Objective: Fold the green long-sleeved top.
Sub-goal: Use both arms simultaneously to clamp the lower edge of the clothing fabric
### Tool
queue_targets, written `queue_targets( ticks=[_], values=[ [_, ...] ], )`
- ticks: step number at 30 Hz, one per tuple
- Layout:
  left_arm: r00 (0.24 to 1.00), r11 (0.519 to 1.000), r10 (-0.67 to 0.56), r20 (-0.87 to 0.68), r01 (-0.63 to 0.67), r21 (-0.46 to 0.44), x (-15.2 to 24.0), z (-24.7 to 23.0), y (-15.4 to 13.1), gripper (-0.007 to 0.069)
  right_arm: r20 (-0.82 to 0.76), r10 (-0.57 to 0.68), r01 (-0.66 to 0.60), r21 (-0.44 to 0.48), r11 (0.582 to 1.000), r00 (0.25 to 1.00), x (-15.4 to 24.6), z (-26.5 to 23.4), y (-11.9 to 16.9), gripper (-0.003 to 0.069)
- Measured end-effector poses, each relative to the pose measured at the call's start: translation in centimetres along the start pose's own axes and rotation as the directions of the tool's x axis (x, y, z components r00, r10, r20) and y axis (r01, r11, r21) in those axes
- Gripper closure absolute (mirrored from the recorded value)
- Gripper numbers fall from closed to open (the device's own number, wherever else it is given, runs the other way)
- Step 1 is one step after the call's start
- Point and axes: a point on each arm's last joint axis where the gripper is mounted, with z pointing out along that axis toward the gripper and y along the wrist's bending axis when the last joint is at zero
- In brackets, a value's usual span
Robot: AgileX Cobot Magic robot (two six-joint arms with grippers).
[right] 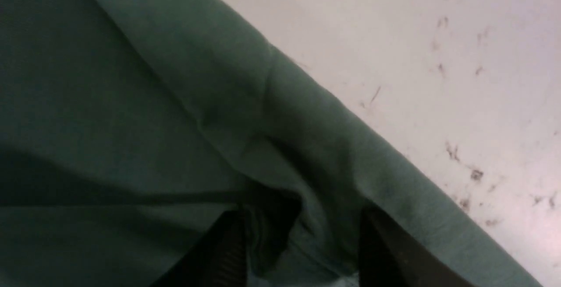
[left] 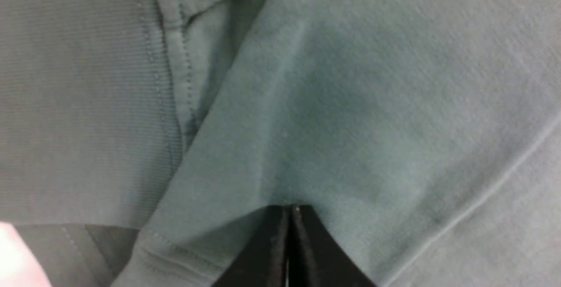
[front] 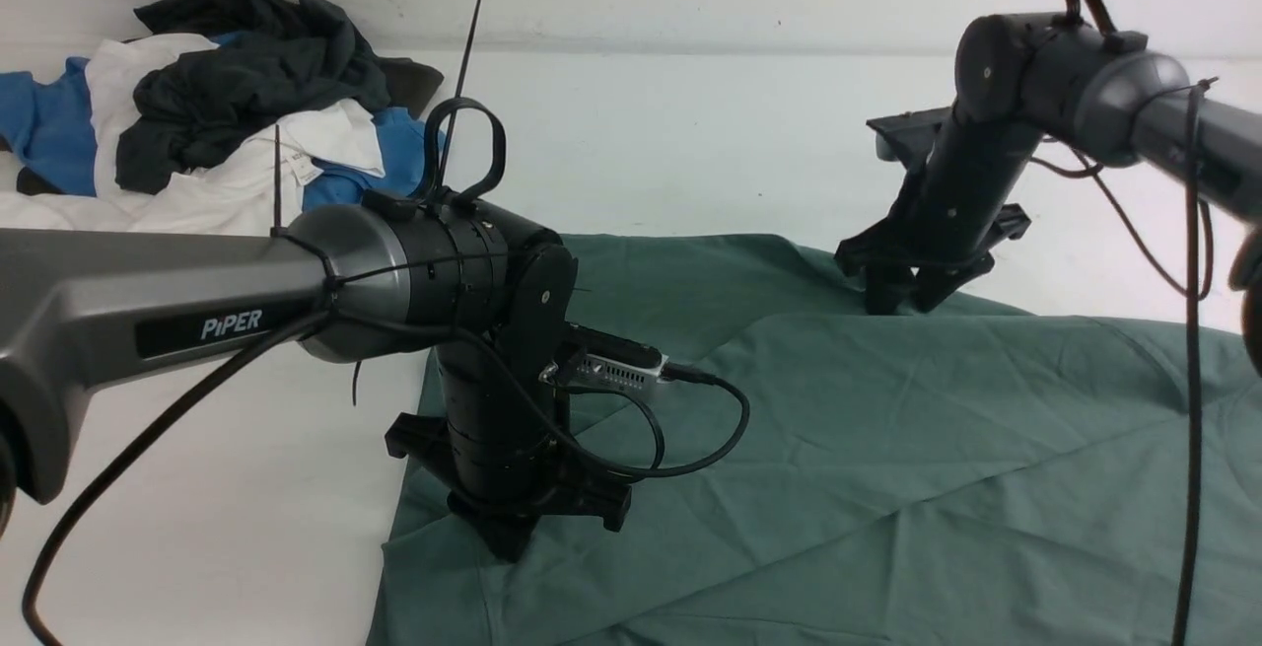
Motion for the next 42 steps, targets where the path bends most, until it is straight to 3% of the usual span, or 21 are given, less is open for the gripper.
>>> queue_targets(
  ticks=[4,7,14,21,28,30,35,40,42],
  values=[
    [1.0,1.0,0.0,-0.001,0.0,0.0,0.0,0.0,0.0,0.0629,0.033,-0.017,0.016,0.023,1.0,0.999,-0.4,-0.3,-0.2,0.0603],
    [1.0,1.0,0.0,-0.001,0.0,0.0,0.0,0.0,0.0,0.0629,0.062,-0.033,0.03,0.047,0.998,0.998,-1.0,-1.1,-0.4,0.0638],
    [1.0,1.0,-0.001,0.011,0.001,0.004,-0.1,0.0,0.0,0.0629,0.142,-0.04,0.026,0.098,0.995,0.989,-2.3,-3.5,-1.2,0.0639],
    [1.0,1.0,0.0,0.025,0.0,0.01,-0.2,0.0,-0.2,0.0629,0.146,-0.035,0.02,0.099,0.995,0.989,-2.4,-2.4,-1.5,0.0628],
    [0.999,1.0,0.0,0.034,-0.001,0.012,-0.3,-0.1,-0.2,0.0629,0.223,-0.039,0.003,0.161,0.987,0.974,-3.1,-1.5,-2.4,0.0466],
    [0.999,1.0,0.001,0.047,-0.002,0.014,-0.3,-0.5,-0.2,0.0629,0.25,-0.003,-0.051,0.21,0.976,0.968,-3.2,-2.6,-3.2,0.0352],
    [0.988,1.0,0.018,0.153,-0.02,0.01,0.0,-3.7,0.0,0.0629,0.231,0.019,-0.088,0.29,0.953,0.973,-2.8,-7.6,-3.8,0.027],
    [0.968,1.0,0.026,0.25,-0.028,0.004,1.7,-8.7,0.5,0.0629,0.324,0.013,-0.107,0.275,0.956,0.946,-2.2,-13.8,-3.5,0.0347],
    [0.969,1.0,0.017,0.245,-0.018,0.002,3.7,-10.4,0.9,0.0629,0.367,0.037,-0.122,0.211,0.97,0.93,-1.0,-17.0,-3.0,0.0475]
  ],
)
